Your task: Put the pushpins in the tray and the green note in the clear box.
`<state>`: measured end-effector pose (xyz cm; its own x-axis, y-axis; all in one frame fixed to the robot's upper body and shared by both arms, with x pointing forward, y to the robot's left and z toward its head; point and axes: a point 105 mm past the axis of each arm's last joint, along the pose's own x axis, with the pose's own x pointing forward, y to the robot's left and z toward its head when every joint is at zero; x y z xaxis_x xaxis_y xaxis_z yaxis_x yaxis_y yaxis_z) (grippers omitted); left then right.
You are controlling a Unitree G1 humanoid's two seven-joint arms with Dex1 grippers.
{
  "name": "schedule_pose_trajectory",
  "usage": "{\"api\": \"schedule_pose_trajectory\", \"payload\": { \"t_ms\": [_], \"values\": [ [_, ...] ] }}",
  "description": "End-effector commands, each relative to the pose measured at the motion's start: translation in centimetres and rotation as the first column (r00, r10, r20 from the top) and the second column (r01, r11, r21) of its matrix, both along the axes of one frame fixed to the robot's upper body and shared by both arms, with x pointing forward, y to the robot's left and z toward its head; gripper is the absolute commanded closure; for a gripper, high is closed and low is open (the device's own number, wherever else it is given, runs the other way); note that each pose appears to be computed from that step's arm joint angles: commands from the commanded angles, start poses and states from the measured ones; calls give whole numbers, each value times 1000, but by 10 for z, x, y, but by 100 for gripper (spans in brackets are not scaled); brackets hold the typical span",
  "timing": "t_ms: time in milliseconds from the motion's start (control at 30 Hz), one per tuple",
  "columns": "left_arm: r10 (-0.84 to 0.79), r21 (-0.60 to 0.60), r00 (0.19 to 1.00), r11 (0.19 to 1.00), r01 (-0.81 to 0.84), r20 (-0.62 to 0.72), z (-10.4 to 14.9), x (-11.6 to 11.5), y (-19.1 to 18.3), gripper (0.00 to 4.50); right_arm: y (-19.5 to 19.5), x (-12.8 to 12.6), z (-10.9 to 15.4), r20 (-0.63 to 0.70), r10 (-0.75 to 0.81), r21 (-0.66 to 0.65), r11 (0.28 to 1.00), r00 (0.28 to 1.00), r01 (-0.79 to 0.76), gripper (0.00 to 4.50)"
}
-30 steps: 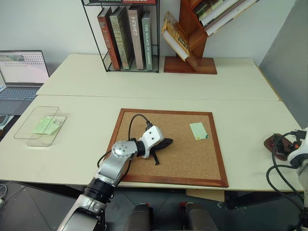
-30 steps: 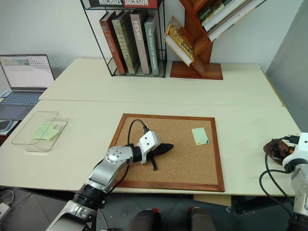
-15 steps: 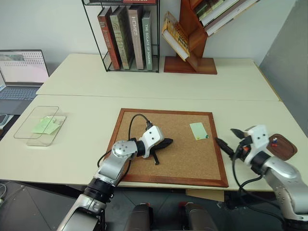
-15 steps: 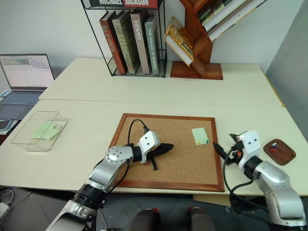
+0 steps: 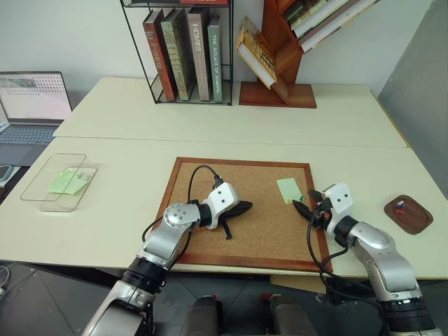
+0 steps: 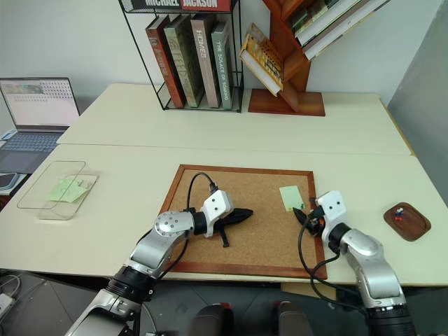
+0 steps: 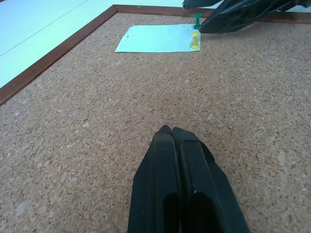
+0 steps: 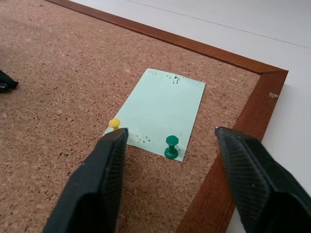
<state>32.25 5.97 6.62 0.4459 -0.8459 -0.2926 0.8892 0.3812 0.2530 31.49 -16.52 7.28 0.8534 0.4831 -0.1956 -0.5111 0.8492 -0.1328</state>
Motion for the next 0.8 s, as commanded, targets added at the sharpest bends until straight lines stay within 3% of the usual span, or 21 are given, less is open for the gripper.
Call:
{"api": "schedule_pose_trajectory", "payload": {
  "t_ms": [33,367,800],
  "values": [
    [28,64,998,998,-25,-59,-21,-4,9,450,1,5,8,54,-9,-13,1000,998,10,244],
    [31,65,998,998,-26,-62,-22,-4,9,450,2,1,7,61,-7,-17,1000,998,8,442],
    [31,72,997,997,-26,-65,-23,-5,11,450,21,-8,42,170,64,69,995,983,-77,442]
  ]
}}
